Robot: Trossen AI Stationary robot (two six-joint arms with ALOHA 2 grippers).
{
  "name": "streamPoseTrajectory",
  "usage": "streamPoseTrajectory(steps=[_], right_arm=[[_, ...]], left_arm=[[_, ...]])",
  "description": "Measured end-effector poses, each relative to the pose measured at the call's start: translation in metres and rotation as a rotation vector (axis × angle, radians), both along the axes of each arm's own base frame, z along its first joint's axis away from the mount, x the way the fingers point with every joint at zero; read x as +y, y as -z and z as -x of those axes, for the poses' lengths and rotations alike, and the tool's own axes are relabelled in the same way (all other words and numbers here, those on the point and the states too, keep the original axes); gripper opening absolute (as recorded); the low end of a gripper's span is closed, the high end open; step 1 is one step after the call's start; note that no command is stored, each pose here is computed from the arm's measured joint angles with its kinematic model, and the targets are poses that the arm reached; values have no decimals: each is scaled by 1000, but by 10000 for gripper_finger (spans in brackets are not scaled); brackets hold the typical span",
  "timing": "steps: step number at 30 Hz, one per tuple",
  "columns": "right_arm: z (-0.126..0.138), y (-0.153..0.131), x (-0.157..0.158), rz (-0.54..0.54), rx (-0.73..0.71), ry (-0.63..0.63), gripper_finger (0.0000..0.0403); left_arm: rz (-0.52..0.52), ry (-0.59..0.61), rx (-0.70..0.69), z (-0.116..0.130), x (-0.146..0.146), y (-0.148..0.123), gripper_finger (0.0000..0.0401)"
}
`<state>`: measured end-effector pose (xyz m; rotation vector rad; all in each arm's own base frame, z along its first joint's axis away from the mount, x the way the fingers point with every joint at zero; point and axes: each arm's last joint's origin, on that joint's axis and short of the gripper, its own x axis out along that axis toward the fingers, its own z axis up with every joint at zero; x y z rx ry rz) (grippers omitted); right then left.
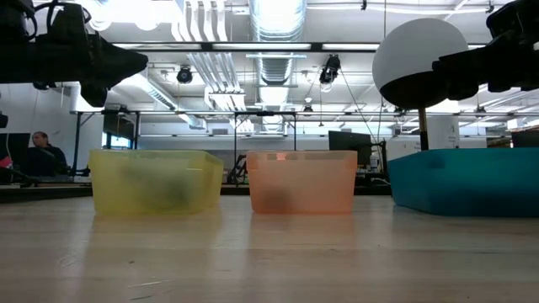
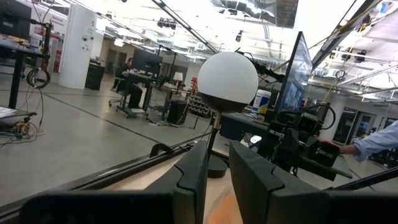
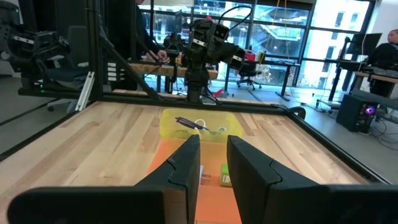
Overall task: Pick and place items into bin
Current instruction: Return to Home Position
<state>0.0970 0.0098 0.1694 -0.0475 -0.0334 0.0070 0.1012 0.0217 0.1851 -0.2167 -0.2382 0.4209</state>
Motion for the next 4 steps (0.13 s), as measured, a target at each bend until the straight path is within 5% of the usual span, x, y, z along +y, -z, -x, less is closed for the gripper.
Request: streamPoseTrajectory(steps=[4], right_arm=[[0,0,0,0,0,0,68]], left_arm=[[0,0,1,0,0,0,52]])
